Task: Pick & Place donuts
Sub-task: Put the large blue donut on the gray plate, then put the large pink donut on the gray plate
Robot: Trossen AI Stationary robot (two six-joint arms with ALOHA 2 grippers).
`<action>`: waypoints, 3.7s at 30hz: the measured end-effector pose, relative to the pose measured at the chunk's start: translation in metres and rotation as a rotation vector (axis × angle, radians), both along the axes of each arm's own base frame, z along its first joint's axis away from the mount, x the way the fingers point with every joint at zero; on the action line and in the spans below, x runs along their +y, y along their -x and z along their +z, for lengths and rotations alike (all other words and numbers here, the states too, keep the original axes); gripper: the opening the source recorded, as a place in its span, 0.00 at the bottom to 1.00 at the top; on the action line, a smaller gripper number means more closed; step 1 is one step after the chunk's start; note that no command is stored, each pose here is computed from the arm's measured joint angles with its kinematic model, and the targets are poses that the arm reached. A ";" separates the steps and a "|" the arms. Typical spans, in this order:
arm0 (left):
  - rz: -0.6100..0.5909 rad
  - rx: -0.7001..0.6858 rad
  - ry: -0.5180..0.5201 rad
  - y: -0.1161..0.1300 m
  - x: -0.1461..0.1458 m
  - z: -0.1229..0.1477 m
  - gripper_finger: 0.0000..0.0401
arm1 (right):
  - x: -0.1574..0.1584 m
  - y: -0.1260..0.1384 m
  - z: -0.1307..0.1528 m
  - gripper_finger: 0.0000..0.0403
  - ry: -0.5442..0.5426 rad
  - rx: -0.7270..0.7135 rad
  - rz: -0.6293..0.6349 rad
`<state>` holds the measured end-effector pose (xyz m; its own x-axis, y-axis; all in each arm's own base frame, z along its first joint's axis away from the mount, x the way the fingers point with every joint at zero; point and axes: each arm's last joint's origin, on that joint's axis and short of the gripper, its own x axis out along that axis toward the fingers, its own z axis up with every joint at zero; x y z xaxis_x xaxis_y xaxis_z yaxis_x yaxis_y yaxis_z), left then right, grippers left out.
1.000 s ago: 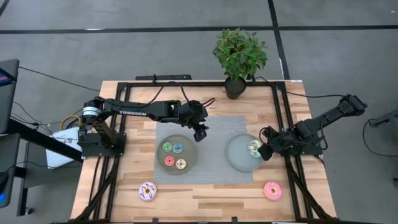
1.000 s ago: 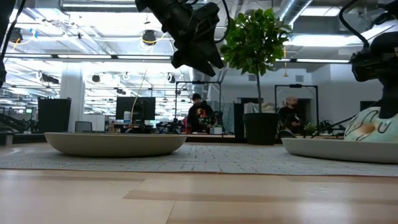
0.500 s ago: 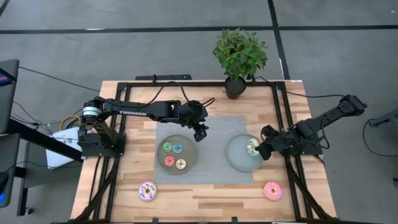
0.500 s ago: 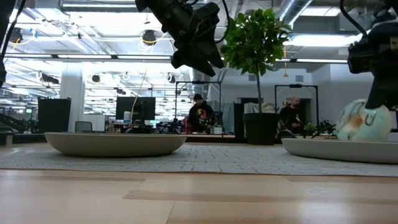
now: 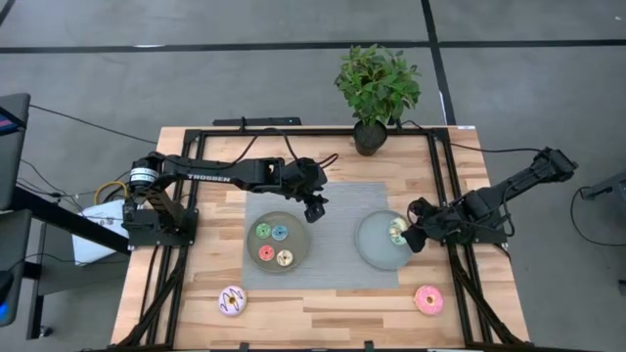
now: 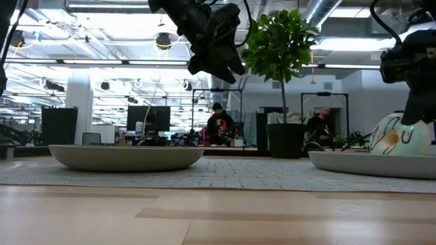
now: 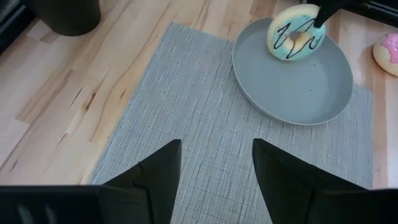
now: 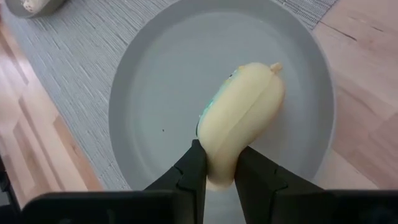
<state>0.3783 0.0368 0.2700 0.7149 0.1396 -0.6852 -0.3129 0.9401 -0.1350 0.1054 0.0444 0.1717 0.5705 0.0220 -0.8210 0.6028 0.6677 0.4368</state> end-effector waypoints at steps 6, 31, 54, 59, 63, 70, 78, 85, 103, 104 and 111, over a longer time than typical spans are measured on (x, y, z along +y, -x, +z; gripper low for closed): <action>0.005 0.001 -0.005 0.000 0.000 0.000 0.47 | 0.001 0.001 -0.001 0.16 -0.017 0.025 0.034; 0.014 -0.070 -0.021 -0.004 0.001 0.005 0.47 | 0.007 0.008 -0.003 0.48 -0.297 0.196 0.107; -0.022 0.094 -0.007 0.006 -0.001 -0.006 0.47 | 0.034 0.013 0.056 0.35 -0.557 0.233 0.211; 0.012 0.186 -0.037 0.013 0.000 -0.011 0.47 | 0.060 0.021 0.051 0.32 -0.591 0.354 0.197; 0.014 0.199 -0.055 0.014 0.001 -0.012 0.47 | 0.085 0.025 0.043 0.32 -0.582 0.404 0.166; -0.011 0.188 -0.079 0.013 0.001 -0.011 0.47 | 0.119 0.025 0.023 0.34 -0.530 0.401 0.077; -0.013 0.188 -0.083 0.013 0.001 -0.011 0.47 | 0.130 0.020 0.002 0.36 -0.460 0.457 -0.016; -0.013 0.188 -0.083 0.013 0.001 -0.011 0.47 | 0.132 0.019 -0.004 0.35 -0.429 0.478 -0.039; -0.012 0.188 -0.082 0.013 0.001 -0.011 0.47 | 0.131 0.020 -0.013 0.33 -0.378 0.565 -0.071; -0.012 0.187 -0.082 0.013 0.001 -0.011 0.47 | 0.132 0.020 -0.016 0.33 -0.375 0.574 -0.070; -0.012 0.179 -0.083 0.012 0.001 -0.010 0.47 | 0.137 0.015 -0.030 0.33 -0.321 0.616 -0.067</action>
<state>0.3663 0.0380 0.2597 0.5845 0.1934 -0.7880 -0.3137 0.9495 0.0004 0.0906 0.1814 0.1412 0.0120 0.2990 -0.9542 0.8398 0.5150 0.1720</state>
